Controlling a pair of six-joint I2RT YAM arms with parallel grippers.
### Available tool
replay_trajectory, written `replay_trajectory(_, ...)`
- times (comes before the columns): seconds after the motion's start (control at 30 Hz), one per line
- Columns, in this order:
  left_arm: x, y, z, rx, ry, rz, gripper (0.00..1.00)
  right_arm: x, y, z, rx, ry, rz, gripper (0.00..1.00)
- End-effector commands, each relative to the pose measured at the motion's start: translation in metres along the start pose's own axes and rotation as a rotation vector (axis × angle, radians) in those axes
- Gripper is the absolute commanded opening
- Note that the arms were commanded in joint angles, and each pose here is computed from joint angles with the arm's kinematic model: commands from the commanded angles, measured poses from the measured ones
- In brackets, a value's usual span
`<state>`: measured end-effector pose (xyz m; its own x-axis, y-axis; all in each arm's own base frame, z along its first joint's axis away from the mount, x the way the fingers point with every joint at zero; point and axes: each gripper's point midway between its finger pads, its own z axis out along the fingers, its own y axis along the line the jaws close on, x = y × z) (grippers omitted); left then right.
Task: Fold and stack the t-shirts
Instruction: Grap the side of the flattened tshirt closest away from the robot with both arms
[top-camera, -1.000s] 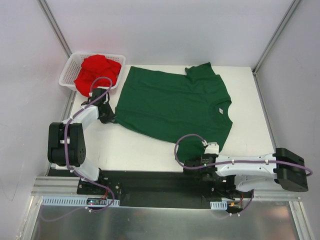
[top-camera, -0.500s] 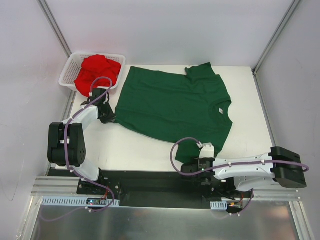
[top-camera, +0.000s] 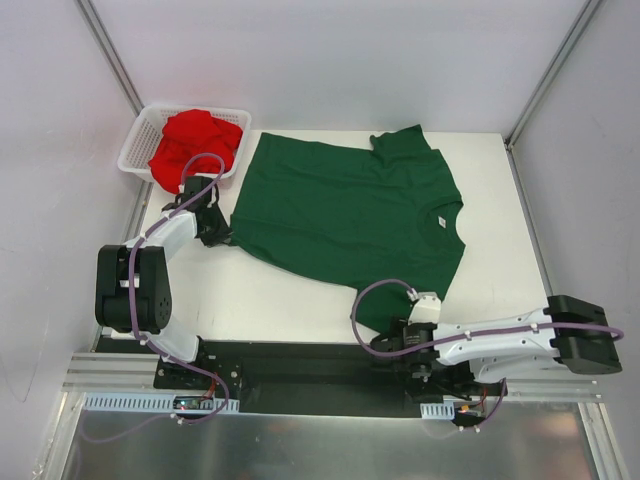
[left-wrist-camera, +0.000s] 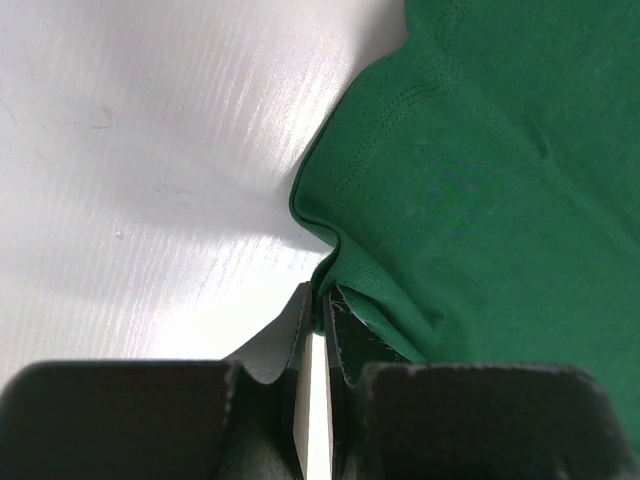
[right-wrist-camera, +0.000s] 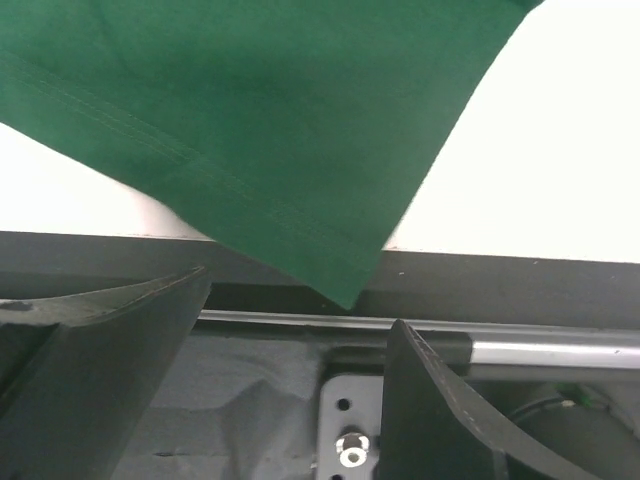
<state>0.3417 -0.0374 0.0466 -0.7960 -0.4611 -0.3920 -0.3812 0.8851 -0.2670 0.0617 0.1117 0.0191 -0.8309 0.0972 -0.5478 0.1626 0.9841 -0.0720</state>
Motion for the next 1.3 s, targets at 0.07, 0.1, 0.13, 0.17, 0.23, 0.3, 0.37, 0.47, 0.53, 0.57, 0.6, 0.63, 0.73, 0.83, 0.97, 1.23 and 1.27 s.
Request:
replay_trajectory(0.07, -0.007, -0.005, -0.007, 0.036, -0.03, -0.012, 0.0, -0.007, -0.002, -0.007, 0.066, -0.031, 0.013, 0.78)
replay_trajectory(0.1, -0.006, -0.004, -0.006, 0.035, -0.028, -0.012, 0.0, -0.007, -0.001, -0.007, 0.061, -0.03, 0.017, 0.76)
replay_trajectory(0.13, -0.007, -0.005, -0.007, 0.035, -0.029, -0.013, 0.0, -0.007, -0.001, -0.006, 0.058, -0.029, 0.023, 0.74)
replay_trajectory(0.17, -0.007, -0.005, -0.007, 0.036, -0.03, -0.013, 0.0, -0.007, -0.002, -0.007, 0.06, -0.028, 0.021, 0.72)
replay_trajectory(0.23, -0.007, -0.005, -0.006, 0.036, -0.03, -0.013, 0.0, -0.007, -0.002, -0.007, 0.065, -0.029, 0.017, 0.7)
replay_trajectory(0.3, -0.006, -0.004, -0.006, 0.035, -0.029, -0.013, 0.0, -0.006, -0.004, -0.007, 0.077, -0.026, 0.012, 0.7)
replay_trajectory(0.37, -0.007, -0.005, -0.006, 0.039, -0.03, -0.013, 0.0, -0.006, -0.003, -0.007, 0.075, -0.021, 0.021, 0.7)
replay_trajectory(0.47, -0.007, -0.006, -0.006, 0.043, -0.03, -0.014, 0.0, -0.003, -0.003, -0.004, 0.054, -0.018, 0.037, 0.7)
replay_trajectory(0.53, -0.008, -0.006, -0.006, 0.044, -0.035, -0.014, 0.0, -0.002, -0.001, -0.001, 0.036, -0.014, 0.054, 0.71)
replay_trajectory(0.57, -0.007, -0.006, -0.006, 0.042, -0.032, -0.014, 0.0, -0.001, 0.002, 0.0, 0.018, -0.012, 0.063, 0.71)
replay_trajectory(0.6, -0.007, -0.006, -0.006, 0.042, -0.032, -0.014, 0.0, 0.001, 0.0, 0.002, 0.019, -0.012, 0.066, 0.71)
replay_trajectory(0.63, -0.008, -0.006, -0.007, 0.045, -0.034, -0.014, 0.0, 0.001, 0.0, 0.003, 0.021, -0.016, 0.063, 0.71)
replay_trajectory(0.73, -0.008, -0.006, -0.007, 0.044, -0.035, -0.014, 0.0, 0.002, 0.001, 0.004, 0.033, -0.017, 0.051, 0.72)
replay_trajectory(0.83, -0.006, -0.005, -0.006, 0.042, -0.032, -0.014, 0.0, 0.004, 0.001, 0.006, 0.038, -0.015, 0.045, 0.72)
replay_trajectory(0.97, -0.006, -0.006, -0.006, 0.044, -0.031, -0.016, 0.0, 0.006, 0.001, 0.009, 0.036, -0.011, 0.054, 0.71)
replay_trajectory(1.23, -0.005, -0.006, -0.004, 0.046, -0.029, -0.016, 0.0, 0.006, 0.001, 0.011, 0.056, -0.02, 0.05, 0.61)
replay_trajectory(1.27, -0.005, -0.005, -0.004, 0.046, -0.029, -0.017, 0.0, 0.007, 0.001, 0.011, 0.057, -0.019, 0.051, 0.59)
